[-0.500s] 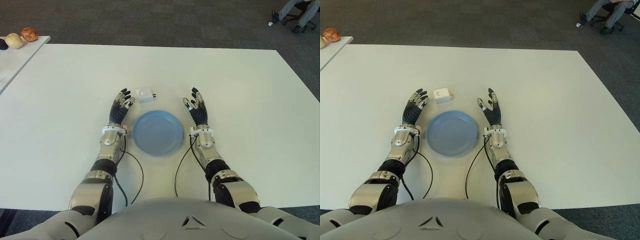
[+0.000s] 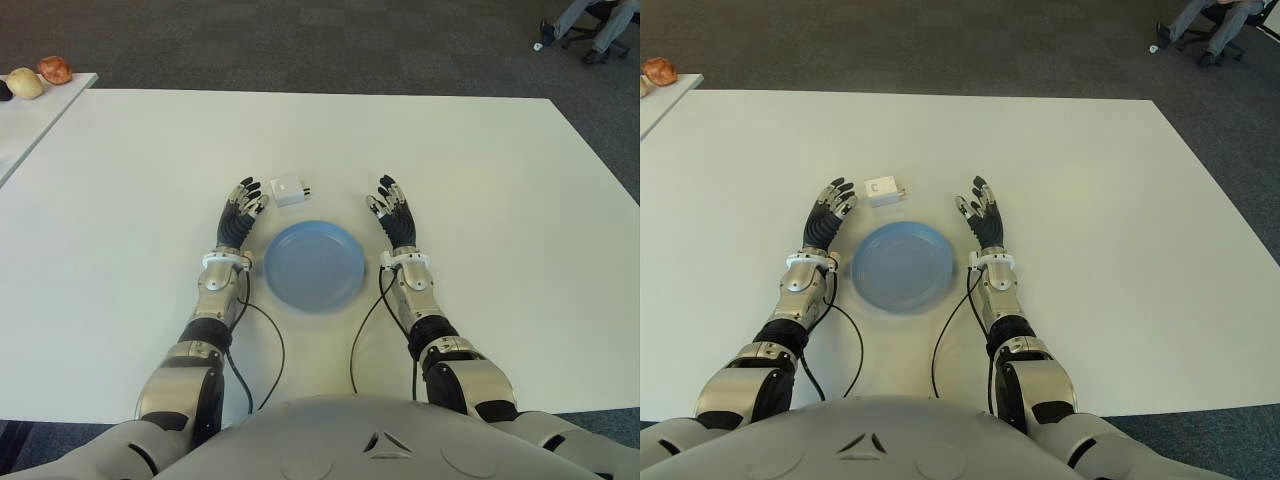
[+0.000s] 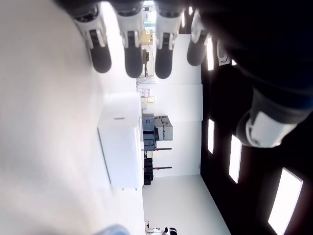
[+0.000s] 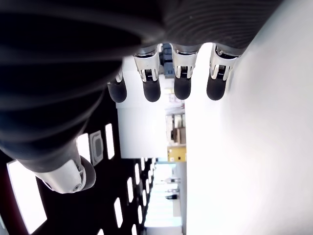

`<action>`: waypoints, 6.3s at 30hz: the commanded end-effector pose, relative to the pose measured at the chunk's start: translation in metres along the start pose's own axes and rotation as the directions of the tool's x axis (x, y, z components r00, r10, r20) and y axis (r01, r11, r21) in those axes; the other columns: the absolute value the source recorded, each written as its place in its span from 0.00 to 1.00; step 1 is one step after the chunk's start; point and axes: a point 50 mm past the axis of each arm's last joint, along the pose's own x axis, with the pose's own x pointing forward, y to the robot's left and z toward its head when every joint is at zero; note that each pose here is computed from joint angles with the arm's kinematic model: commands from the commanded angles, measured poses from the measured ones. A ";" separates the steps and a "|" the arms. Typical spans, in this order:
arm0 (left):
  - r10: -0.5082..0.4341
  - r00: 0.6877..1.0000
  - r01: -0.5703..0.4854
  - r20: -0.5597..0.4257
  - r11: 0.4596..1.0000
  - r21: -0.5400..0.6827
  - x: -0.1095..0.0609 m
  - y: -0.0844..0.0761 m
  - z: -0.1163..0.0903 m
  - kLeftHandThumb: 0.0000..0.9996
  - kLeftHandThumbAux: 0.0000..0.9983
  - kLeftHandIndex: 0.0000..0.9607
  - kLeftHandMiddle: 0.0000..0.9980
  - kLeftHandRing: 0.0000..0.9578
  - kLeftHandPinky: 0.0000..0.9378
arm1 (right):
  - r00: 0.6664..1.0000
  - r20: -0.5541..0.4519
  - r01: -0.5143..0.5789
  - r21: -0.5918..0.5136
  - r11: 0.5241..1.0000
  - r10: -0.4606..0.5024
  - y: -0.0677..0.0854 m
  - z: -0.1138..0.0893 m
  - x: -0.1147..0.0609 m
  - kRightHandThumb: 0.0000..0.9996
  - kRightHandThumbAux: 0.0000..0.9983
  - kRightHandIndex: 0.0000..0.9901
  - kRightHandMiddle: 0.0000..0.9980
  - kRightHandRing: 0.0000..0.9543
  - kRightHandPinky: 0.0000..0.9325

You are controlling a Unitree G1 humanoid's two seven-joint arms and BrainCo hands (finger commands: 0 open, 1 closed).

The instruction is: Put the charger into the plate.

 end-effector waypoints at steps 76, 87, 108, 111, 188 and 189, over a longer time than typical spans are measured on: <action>-0.247 0.955 -0.191 0.162 -0.099 0.977 0.066 0.090 0.128 0.00 0.79 0.00 0.00 0.00 0.00 | 0.979 -0.202 0.018 0.141 0.990 0.011 0.015 -0.035 -0.016 0.02 0.56 0.00 0.00 0.00 0.02; -0.387 0.919 -0.182 0.077 -0.245 0.952 0.071 0.059 0.114 0.00 0.78 0.00 0.00 0.00 0.00 | 0.979 -0.205 0.047 0.151 0.987 -0.016 0.014 -0.034 -0.015 0.01 0.52 0.00 0.01 0.00 0.04; -0.451 0.886 -0.056 -0.104 -0.328 0.943 0.068 0.022 0.070 0.00 0.81 0.00 0.00 0.00 0.00 | 0.982 -0.184 0.065 0.125 0.990 -0.041 0.006 -0.030 -0.015 0.00 0.50 0.03 0.05 0.04 0.06; -0.458 0.882 -0.048 -0.113 -0.324 0.945 0.068 0.018 0.070 0.00 0.81 0.00 0.00 0.00 0.00 | 0.982 -0.185 0.064 0.121 0.991 -0.041 0.006 -0.030 -0.014 0.00 0.50 0.03 0.05 0.04 0.06; -0.499 0.829 0.036 -0.251 -0.400 0.916 0.052 0.001 0.035 0.00 0.79 0.00 0.00 0.00 0.00 | 0.979 -0.198 0.056 0.095 0.994 -0.036 0.006 -0.029 -0.010 0.00 0.48 0.04 0.06 0.04 0.07; -0.497 0.828 0.036 -0.260 -0.417 0.908 0.052 0.003 0.034 0.00 0.79 0.00 0.00 0.00 0.00 | 0.979 -0.200 0.057 0.092 0.994 -0.037 0.006 -0.029 -0.010 0.00 0.48 0.04 0.06 0.04 0.07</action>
